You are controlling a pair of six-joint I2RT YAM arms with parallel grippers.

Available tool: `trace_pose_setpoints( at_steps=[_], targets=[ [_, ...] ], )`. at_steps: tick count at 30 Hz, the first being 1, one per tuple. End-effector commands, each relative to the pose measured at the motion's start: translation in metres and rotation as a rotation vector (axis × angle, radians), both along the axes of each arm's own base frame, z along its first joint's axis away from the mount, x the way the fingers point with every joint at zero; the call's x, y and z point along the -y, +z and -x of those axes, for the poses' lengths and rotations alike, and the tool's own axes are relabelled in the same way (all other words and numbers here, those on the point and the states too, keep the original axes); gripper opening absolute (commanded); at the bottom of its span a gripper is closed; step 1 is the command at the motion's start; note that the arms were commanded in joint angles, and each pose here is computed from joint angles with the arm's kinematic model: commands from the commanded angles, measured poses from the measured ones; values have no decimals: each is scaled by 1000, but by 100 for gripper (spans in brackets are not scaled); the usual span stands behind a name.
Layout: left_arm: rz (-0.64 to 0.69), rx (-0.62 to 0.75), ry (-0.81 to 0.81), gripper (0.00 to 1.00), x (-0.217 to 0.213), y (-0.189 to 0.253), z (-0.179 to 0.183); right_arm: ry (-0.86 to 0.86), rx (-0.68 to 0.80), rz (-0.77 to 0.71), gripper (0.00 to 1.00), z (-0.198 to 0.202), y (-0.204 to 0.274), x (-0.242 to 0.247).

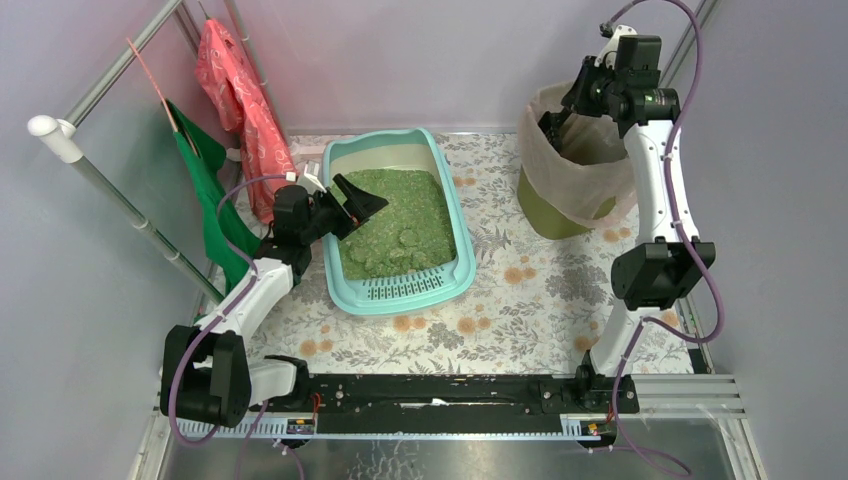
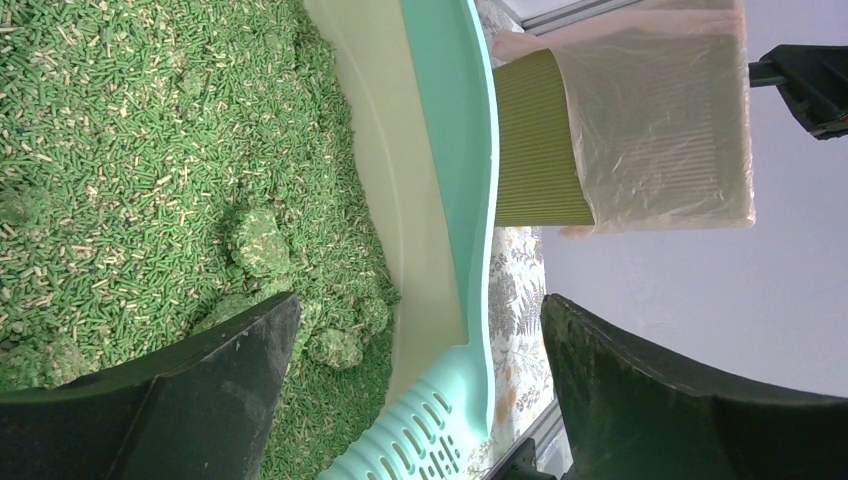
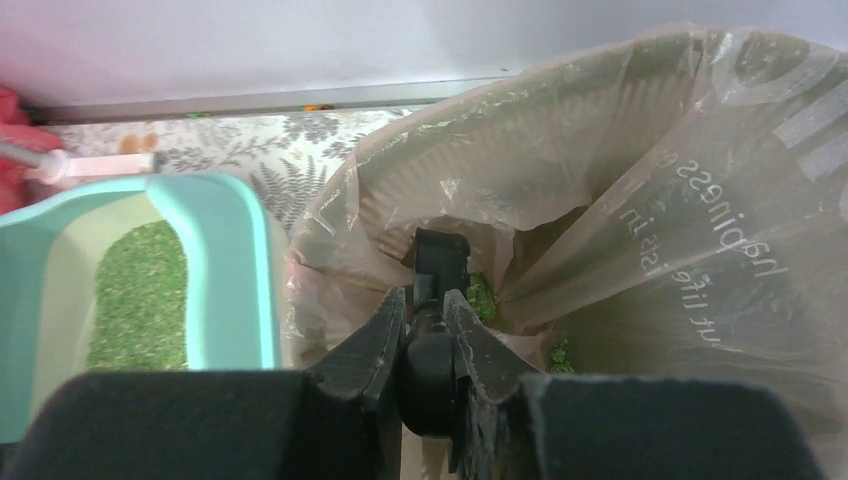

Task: Clean the litter box

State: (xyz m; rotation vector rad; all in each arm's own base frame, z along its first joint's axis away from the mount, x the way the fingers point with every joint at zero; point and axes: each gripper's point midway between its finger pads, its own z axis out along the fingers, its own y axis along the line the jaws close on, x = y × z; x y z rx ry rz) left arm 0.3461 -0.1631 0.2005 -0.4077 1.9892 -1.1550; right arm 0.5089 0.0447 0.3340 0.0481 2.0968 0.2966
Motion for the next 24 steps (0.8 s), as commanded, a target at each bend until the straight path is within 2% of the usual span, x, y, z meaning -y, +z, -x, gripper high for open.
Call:
trace_pose_setpoints(
  at_steps=[1, 5, 17, 24],
  targets=[
    [2, 55, -13, 99, 3, 8, -2, 126, 115, -160, 0, -4, 43, -40],
    [2, 55, -13, 99, 2, 8, -1, 168, 114, -215, 0, -5, 46, -54],
    [-12, 45, -10, 99, 1, 4, -2, 246, 82, -223, 0, -19, 26, -105],
    [-16, 39, -13, 99, 1, 3, -3, 159, 135, -140, 0, -22, 43, -81]
  ],
)
